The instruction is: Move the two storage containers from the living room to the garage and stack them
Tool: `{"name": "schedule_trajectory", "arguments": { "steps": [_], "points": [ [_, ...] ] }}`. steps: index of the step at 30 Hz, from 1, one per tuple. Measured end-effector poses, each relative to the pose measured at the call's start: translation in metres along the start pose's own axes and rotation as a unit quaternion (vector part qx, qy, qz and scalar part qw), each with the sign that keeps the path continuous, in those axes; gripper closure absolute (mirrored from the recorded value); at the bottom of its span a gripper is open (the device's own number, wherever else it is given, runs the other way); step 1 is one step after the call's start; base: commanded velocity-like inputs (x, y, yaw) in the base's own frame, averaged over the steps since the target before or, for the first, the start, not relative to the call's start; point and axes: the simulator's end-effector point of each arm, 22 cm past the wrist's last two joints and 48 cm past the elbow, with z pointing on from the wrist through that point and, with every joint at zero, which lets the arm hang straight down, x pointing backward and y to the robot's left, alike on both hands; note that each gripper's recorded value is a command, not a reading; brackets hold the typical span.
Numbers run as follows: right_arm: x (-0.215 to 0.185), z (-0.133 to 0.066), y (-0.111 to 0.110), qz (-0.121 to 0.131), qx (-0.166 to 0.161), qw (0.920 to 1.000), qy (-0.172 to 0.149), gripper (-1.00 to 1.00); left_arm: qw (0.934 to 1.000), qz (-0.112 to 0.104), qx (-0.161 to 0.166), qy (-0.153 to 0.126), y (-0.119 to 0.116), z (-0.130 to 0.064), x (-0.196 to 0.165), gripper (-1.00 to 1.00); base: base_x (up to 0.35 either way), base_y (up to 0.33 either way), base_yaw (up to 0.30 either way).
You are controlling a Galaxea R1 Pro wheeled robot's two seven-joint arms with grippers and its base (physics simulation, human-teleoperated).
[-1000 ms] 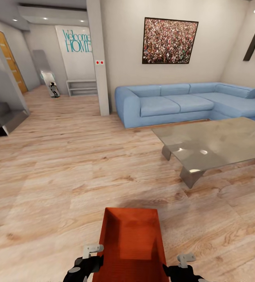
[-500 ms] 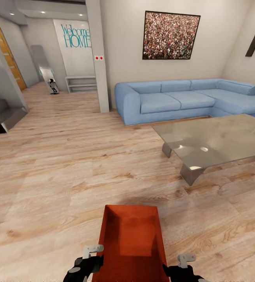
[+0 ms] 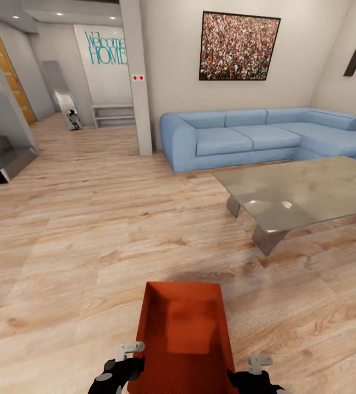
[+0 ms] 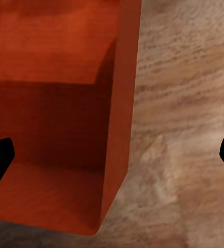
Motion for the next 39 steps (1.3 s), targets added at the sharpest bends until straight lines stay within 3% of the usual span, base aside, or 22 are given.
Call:
{"name": "schedule_trajectory", "arguments": {
  "steps": [8, 39],
  "points": [
    [0.012, 0.013, -0.003, 0.0, 0.0, 1.0, 0.0, -1.0, 1.0, 0.0, 0.0, 0.0, 0.001, 0.014, 0.012, -1.0, 0.0, 0.0, 0.0],
    [0.012, 0.013, -0.002, -0.003, -0.002, 1.0, 0.0, -1.0, 1.0, 0.002, 0.001, 0.003, 0.0, 0.014, 0.014, -1.0, 0.0, 0.0, 0.0]
  ]
}}
